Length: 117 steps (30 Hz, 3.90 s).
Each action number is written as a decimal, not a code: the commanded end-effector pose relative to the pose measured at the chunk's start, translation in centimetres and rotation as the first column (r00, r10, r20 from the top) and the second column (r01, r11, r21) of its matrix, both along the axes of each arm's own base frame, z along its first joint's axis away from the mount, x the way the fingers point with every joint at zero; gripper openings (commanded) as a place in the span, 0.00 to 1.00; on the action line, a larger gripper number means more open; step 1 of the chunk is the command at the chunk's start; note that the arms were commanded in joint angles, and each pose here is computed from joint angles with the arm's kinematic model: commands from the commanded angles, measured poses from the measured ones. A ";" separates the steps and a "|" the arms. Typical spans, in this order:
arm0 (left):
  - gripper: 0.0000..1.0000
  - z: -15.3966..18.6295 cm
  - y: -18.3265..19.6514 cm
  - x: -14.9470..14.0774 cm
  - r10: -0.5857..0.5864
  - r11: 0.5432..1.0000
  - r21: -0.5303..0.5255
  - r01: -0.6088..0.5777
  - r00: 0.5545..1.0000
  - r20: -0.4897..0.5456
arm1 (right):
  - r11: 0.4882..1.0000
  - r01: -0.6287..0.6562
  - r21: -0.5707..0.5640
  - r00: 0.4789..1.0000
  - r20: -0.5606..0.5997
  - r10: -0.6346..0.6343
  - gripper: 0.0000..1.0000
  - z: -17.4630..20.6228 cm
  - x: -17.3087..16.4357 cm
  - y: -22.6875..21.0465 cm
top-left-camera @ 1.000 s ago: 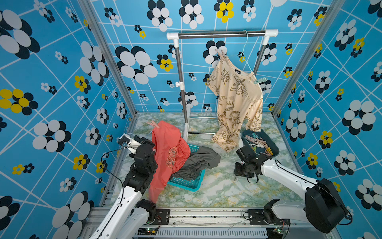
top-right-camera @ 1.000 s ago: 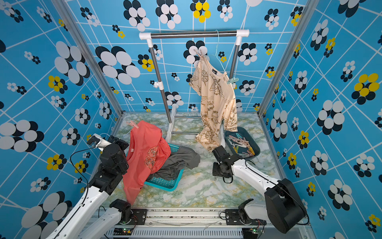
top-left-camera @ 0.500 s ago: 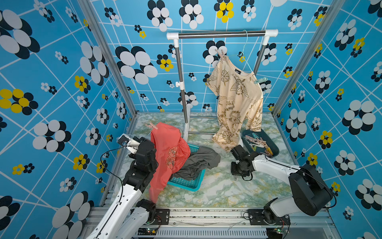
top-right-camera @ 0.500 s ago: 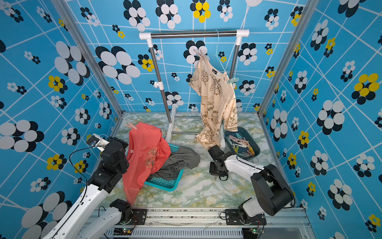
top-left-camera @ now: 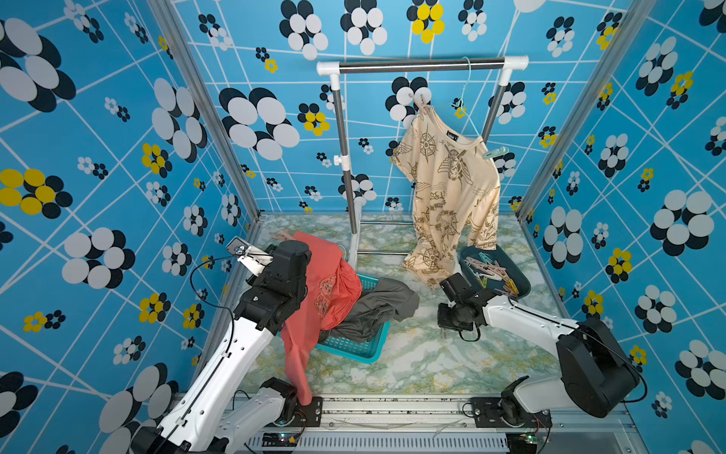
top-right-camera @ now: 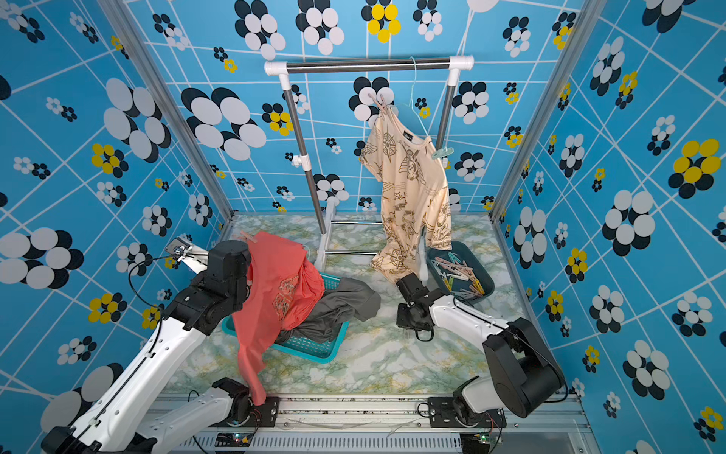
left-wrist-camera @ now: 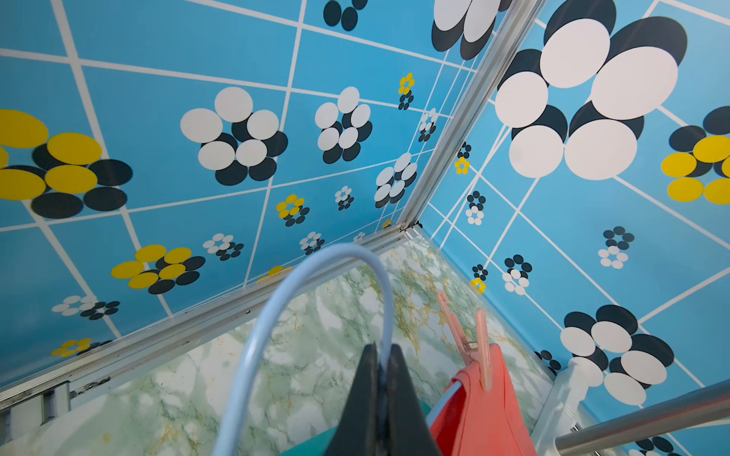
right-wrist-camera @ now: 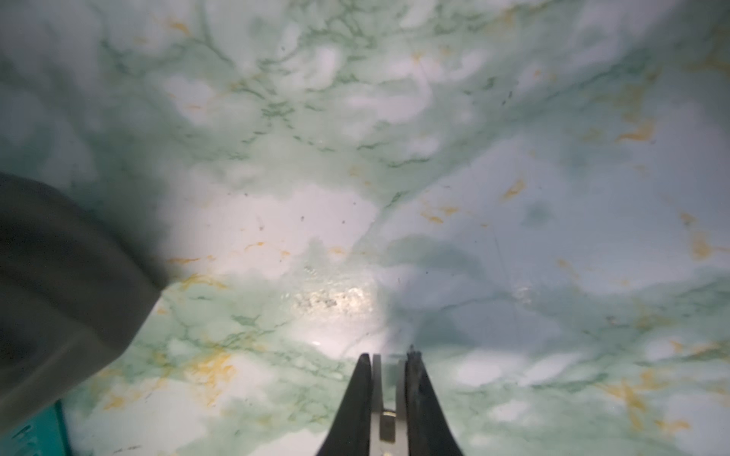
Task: Use clothespins to secure the t-shirt on both sides of the hanger
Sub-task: Open the clothespin at the center of the board, then clamp the T-shirt on the hanger.
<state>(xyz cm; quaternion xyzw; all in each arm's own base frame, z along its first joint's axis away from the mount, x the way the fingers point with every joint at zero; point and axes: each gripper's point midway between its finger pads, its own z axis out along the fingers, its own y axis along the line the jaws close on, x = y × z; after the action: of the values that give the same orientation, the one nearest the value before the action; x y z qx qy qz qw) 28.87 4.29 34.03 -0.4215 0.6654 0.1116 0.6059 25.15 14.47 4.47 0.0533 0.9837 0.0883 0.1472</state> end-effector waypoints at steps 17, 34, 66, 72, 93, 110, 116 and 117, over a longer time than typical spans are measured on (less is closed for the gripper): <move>0.00 3.5 -3.2 0.0 -0.013 0.998 0.066 0.012 1.000 0.019 | 0.889 -0.457 -0.034 0.514 0.806 0.295 0.00 27.9 -2.8 17.2; 0.00 4.6 -4.0 0.9 -0.034 0.999 0.016 0.033 0.998 0.059 | 0.686 -0.727 0.036 0.135 0.987 0.090 0.00 36.7 -12.8 32.1; 0.00 5.0 -4.5 1.2 -0.055 0.998 -0.025 0.056 0.996 0.065 | 0.778 -0.615 -0.130 0.134 0.955 0.266 0.00 30.1 -10.4 37.2; 0.00 4.9 -4.6 1.2 -0.054 0.997 -0.042 0.057 0.996 0.069 | 0.801 -0.565 -0.200 0.123 0.939 0.322 0.00 28.4 -10.2 38.0; 0.00 4.4 -4.8 1.4 -0.052 0.995 -0.082 0.057 0.997 0.064 | 0.820 -0.487 -0.302 0.152 0.895 0.420 0.32 24.8 -9.3 39.4; 0.00 8.0 -7.3 2.0 -0.511 0.859 0.162 0.485 0.823 0.248 | 0.452 -0.876 -0.167 0.073 0.882 0.467 0.60 31.4 -16.8 34.2; 0.00 8.0 -5.9 0.8 -0.574 0.819 0.167 0.549 0.788 0.224 | 0.506 -0.858 -0.094 0.193 0.853 0.486 0.58 30.4 -13.1 27.9; 0.00 8.1 -5.9 0.6 -0.594 0.804 0.176 0.568 0.775 0.214 | 0.534 -0.841 -0.088 0.222 0.843 0.489 0.58 30.0 -12.0 26.6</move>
<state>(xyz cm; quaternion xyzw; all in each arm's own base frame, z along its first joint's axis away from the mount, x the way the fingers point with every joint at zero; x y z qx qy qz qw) 29.97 -0.21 40.39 -0.2344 0.6721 -0.0639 0.6995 11.96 43.34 37.83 -0.4024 0.6408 0.3660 0.5418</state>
